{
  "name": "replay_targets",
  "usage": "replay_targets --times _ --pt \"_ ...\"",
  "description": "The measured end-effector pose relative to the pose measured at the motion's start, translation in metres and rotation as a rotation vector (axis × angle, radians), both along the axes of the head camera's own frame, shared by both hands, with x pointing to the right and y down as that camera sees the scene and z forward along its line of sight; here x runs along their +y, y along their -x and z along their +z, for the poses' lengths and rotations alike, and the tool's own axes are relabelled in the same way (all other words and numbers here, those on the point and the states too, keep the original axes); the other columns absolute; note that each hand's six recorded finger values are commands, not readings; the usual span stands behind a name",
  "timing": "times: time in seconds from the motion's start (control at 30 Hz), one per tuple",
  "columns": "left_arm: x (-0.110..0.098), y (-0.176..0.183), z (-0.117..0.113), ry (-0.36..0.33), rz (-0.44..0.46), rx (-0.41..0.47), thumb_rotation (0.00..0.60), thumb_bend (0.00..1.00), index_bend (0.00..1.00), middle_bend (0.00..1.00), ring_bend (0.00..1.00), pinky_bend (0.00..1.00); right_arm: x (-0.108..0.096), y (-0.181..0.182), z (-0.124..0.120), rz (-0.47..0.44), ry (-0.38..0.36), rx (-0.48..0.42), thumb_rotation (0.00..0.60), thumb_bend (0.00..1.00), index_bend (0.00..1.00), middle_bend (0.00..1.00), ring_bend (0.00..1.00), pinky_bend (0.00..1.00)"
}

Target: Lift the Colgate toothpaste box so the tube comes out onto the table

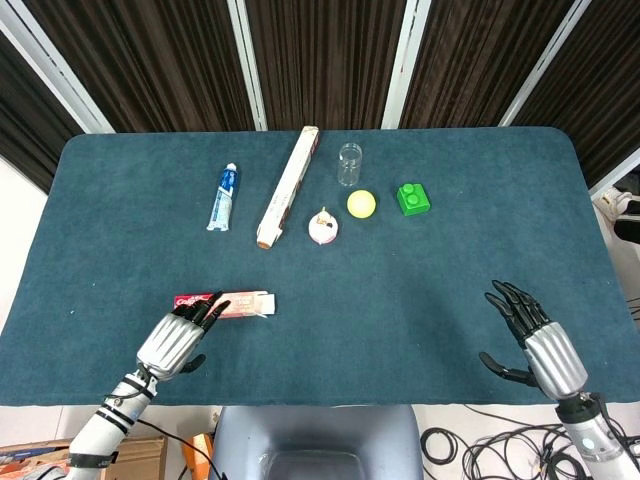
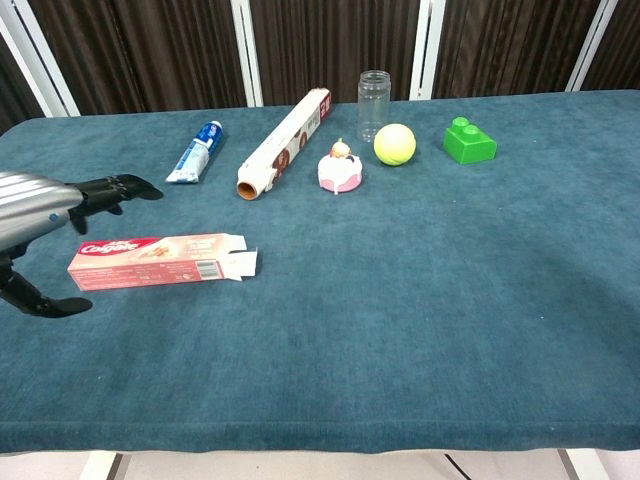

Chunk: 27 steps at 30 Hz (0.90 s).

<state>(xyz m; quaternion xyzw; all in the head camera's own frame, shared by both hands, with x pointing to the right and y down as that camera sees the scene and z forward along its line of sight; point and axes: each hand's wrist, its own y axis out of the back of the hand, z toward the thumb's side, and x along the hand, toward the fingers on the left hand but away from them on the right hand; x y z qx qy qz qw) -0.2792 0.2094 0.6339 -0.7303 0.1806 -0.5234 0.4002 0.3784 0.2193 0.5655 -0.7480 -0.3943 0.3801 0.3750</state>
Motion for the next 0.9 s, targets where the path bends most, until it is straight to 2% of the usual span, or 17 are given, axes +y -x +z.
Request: replay_targets --times 0.1,0.13,0.2,0.27,0.37,0.47,0.6,0.77,0.9 --pt "-0.004 0.001 -0.003 -0.009 -0.037 -0.042 0.600 0.24 0.02 0.02 0.52 0.62 0.006 -0.006 -0.009 0.030 0.054 0.049 0.600 0.19 0.07 0.00 0.00 0.13" --pt "-0.006 0.000 -0.005 -0.018 -0.042 -0.053 0.600 0.24 0.02 0.03 0.65 0.72 0.009 -0.010 -0.013 0.040 0.073 0.073 0.600 0.19 0.07 0.00 0.00 0.13" --pt "-0.010 -0.003 -0.007 -0.042 -0.046 -0.079 0.600 0.24 0.04 0.05 0.77 0.83 0.013 -0.016 -0.017 0.053 0.094 0.109 0.600 0.19 0.07 0.00 0.00 0.13" --pt "-0.014 -0.006 -0.009 -0.067 -0.047 -0.100 0.600 0.24 0.08 0.10 0.87 0.90 0.018 -0.020 -0.020 0.063 0.106 0.135 0.600 0.19 0.07 0.00 0.00 0.13" --pt "-0.018 -0.018 -0.008 -0.108 -0.052 -0.121 0.600 0.24 0.10 0.14 0.92 0.94 0.024 -0.025 -0.026 0.063 0.105 0.168 0.600 0.19 0.07 0.00 0.00 0.13" --pt "-0.020 -0.028 -0.004 -0.119 -0.059 -0.129 0.600 0.24 0.12 0.16 0.94 0.96 0.029 -0.029 -0.031 0.059 0.091 0.207 0.600 0.19 0.07 0.00 0.00 0.13" --pt "-0.022 -0.039 0.007 -0.094 -0.068 -0.153 0.600 0.24 0.13 0.17 0.94 0.97 0.035 -0.033 -0.034 0.040 0.078 0.268 0.600 0.19 0.07 0.00 0.00 0.13" --pt "-0.022 -0.057 0.027 -0.044 -0.078 -0.183 0.600 0.24 0.15 0.20 0.97 1.00 0.040 -0.032 -0.032 0.015 0.101 0.308 0.600 0.19 0.07 0.00 0.00 0.13" --pt "-0.025 -0.070 0.039 -0.047 -0.080 -0.204 0.600 0.25 0.16 0.22 0.98 1.00 0.043 -0.029 -0.027 -0.008 0.123 0.335 0.600 0.19 0.07 0.00 0.00 0.13"
